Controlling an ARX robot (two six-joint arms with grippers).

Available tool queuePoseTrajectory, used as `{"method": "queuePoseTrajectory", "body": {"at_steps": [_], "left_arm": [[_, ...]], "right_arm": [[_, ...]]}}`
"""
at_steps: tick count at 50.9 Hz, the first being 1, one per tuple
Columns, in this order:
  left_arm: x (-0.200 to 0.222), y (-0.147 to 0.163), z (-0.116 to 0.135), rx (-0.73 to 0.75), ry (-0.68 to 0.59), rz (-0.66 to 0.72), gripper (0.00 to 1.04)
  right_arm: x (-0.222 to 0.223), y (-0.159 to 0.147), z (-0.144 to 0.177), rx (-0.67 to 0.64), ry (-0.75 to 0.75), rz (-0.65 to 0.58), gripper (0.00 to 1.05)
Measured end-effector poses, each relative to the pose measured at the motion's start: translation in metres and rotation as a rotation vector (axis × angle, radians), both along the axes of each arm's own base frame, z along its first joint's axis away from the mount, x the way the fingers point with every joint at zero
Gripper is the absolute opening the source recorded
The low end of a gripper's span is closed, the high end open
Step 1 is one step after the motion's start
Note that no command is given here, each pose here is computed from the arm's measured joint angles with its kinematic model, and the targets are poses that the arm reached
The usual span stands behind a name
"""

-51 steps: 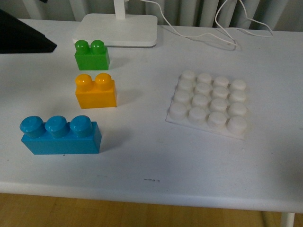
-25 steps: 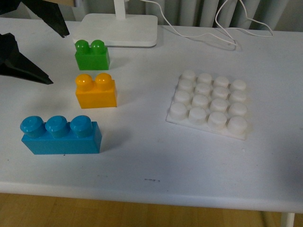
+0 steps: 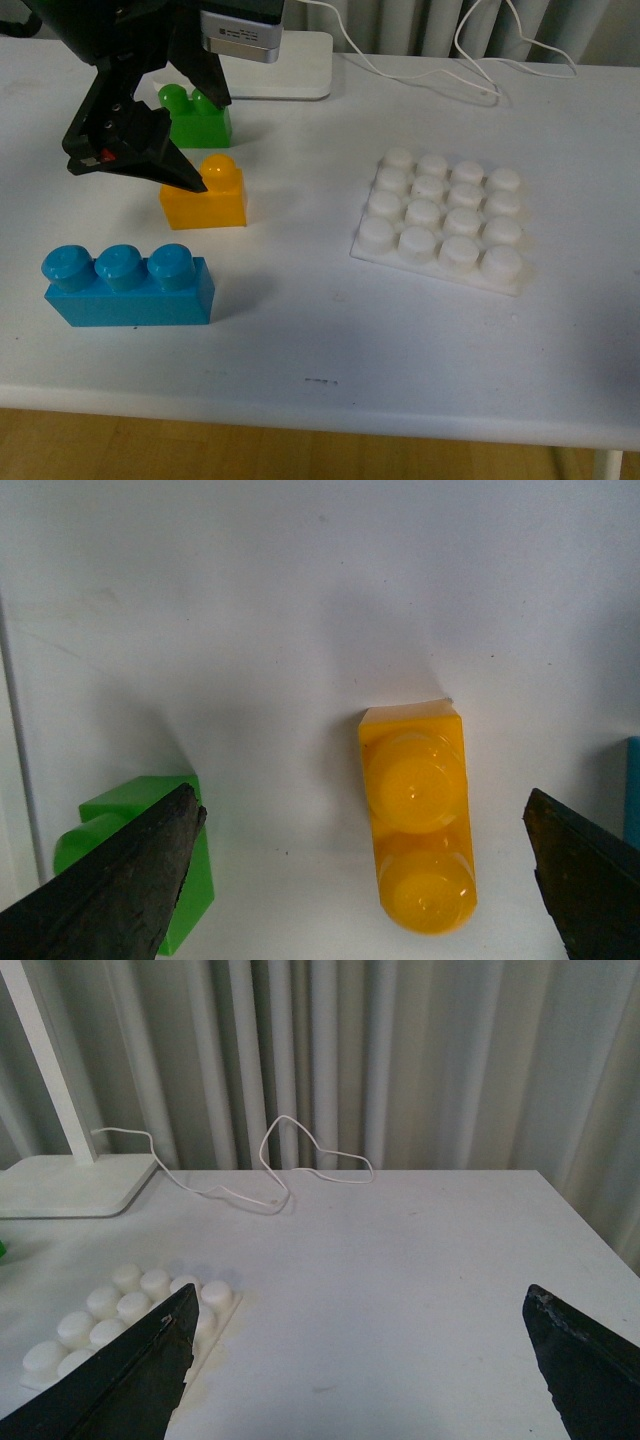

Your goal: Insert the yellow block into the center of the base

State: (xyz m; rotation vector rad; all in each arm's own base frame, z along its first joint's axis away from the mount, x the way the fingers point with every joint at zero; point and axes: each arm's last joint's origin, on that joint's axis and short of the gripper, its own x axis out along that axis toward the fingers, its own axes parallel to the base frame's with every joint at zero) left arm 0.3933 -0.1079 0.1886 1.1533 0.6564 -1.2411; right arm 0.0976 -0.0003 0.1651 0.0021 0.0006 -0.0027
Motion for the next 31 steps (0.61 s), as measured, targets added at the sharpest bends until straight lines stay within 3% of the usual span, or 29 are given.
{"method": "queuePoseTrajectory", "body": {"at_steps": [31], "left_arm": [[0.005,-0.011,-0.034,0.017,0.081,0.011,0.98]], "right_arm": [[0.000,0.000,0.000,0.000,0.000,0.000,0.95]]}}
